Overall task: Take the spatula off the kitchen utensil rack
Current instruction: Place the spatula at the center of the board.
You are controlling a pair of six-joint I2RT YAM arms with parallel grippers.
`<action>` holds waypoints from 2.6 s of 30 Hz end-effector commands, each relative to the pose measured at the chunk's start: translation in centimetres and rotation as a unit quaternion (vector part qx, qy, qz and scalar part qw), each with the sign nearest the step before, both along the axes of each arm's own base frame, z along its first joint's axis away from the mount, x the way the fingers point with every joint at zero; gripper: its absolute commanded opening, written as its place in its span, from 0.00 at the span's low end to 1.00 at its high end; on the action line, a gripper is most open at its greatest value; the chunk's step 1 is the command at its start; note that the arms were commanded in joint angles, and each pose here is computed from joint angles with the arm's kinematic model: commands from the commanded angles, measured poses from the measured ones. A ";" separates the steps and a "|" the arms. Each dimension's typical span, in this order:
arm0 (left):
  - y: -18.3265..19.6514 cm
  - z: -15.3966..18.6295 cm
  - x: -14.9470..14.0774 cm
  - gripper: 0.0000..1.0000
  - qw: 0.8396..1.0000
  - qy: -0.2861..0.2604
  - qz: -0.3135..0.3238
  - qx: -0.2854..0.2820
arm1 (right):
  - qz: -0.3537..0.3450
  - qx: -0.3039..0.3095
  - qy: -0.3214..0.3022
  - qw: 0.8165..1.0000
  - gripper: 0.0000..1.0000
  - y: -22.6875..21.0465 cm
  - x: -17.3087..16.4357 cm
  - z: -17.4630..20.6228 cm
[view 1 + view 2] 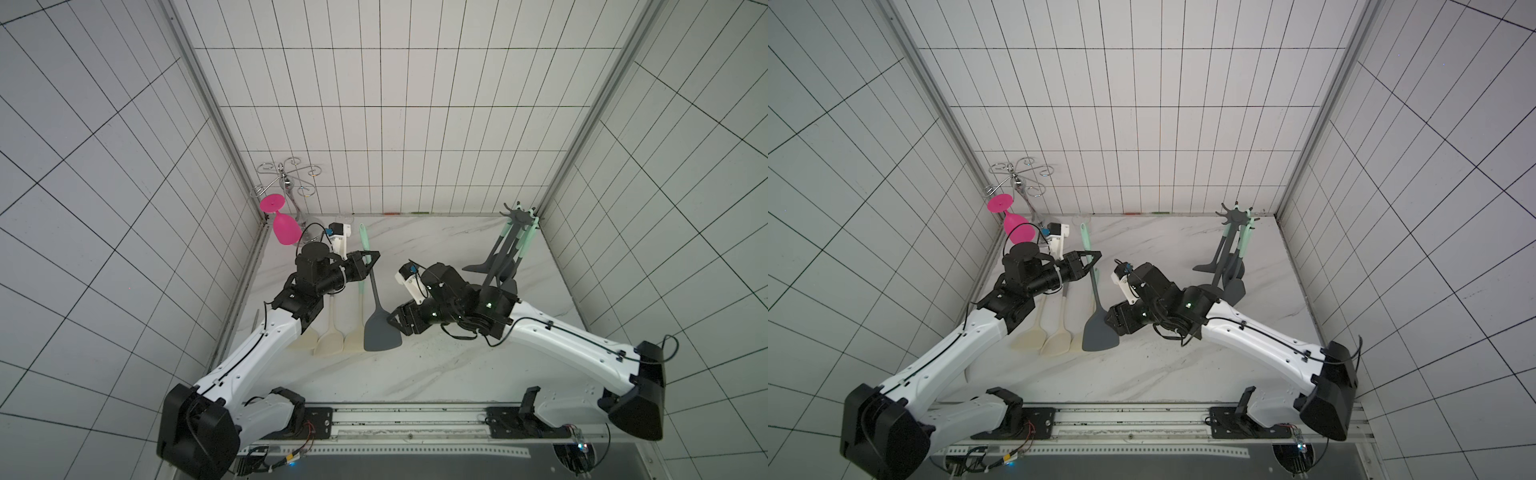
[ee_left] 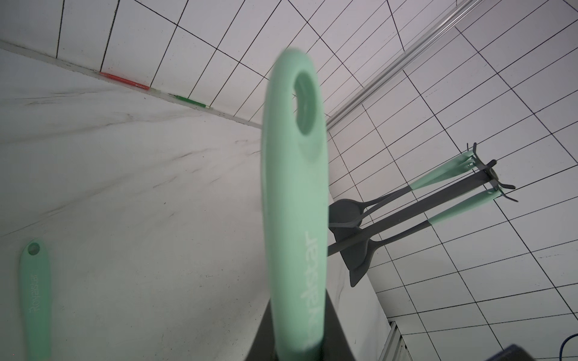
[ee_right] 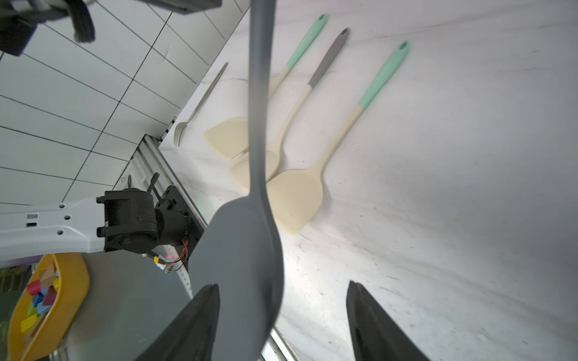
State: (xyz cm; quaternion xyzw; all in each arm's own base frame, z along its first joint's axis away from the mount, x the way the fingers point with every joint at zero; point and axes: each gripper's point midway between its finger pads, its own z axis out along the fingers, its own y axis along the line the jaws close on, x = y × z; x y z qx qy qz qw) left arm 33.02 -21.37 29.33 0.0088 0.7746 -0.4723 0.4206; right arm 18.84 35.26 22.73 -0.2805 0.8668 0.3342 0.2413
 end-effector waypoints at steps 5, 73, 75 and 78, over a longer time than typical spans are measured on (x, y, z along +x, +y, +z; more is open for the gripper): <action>-0.3 -0.2 0.0 0.00 1.000 0.002 -0.018 -0.013 | -0.005 0.021 0.013 1.000 0.67 2.7 0.8 -1.1; 10.4 -4.7 -1.1 0.66 0.941 0.012 0.233 0.244 | -0.225 -0.133 0.107 0.959 0.00 2.0 12.6 -17.8; 10.3 -4.8 -1.1 0.66 0.942 0.013 0.232 0.242 | -0.225 -0.121 0.117 0.960 0.00 2.7 12.8 -17.9; 10.4 -4.8 -1.1 0.66 0.942 0.012 0.232 0.242 | -0.227 -0.112 0.124 0.959 0.00 3.4 13.4 -17.9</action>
